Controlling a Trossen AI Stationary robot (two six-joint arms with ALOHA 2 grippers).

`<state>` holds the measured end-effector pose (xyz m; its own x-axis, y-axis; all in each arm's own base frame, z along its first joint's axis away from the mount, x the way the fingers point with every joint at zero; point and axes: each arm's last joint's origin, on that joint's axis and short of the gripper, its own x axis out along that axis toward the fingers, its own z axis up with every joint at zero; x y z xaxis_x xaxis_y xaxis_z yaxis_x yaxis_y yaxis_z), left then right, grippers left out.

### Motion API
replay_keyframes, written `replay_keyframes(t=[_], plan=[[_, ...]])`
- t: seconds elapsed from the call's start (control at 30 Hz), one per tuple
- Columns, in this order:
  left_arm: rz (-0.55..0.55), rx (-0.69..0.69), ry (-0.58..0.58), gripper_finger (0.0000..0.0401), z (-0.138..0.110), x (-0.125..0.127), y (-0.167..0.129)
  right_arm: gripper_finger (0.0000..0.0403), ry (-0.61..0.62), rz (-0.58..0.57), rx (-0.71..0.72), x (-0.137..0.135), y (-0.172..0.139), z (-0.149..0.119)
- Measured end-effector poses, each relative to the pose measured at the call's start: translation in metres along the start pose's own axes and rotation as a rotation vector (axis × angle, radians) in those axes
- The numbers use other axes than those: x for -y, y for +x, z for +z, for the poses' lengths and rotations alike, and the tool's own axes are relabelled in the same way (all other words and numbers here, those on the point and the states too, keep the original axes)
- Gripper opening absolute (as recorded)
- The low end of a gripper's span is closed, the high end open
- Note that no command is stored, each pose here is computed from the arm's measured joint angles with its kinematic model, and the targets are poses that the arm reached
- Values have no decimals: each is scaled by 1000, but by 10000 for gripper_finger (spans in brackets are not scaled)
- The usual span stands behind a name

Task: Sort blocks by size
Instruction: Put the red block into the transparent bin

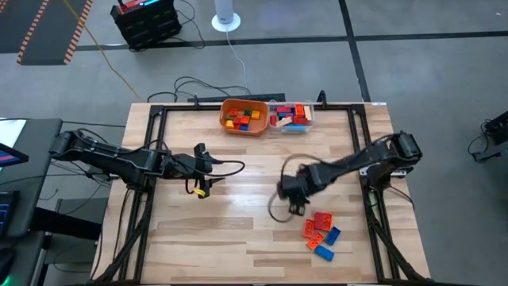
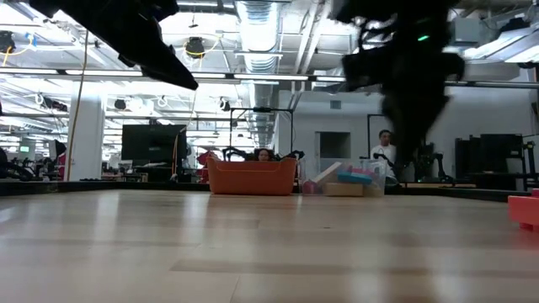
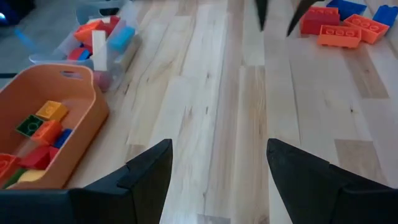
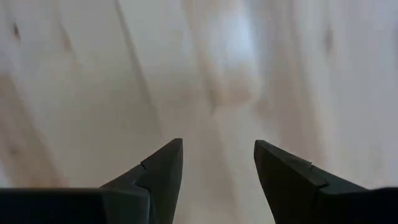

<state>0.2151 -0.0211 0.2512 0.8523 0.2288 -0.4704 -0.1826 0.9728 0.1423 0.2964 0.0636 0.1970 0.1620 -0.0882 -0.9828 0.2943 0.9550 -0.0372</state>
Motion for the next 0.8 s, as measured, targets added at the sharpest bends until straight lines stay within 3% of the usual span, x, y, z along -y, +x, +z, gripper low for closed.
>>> replay_keyframes(t=[0.37, 0.6, 0.8], plan=[[0, 32, 19, 253, 3, 0, 0, 229, 252, 4, -200, -53, -11, -57], [-1, 68, 56, 253, 7, 0, 0, 227, 229, -3, -219, -69, -10, -72], [-1, 68, 71, 253, 7, 0, 0, 219, 164, -104, -277, -73, 6, -79]])
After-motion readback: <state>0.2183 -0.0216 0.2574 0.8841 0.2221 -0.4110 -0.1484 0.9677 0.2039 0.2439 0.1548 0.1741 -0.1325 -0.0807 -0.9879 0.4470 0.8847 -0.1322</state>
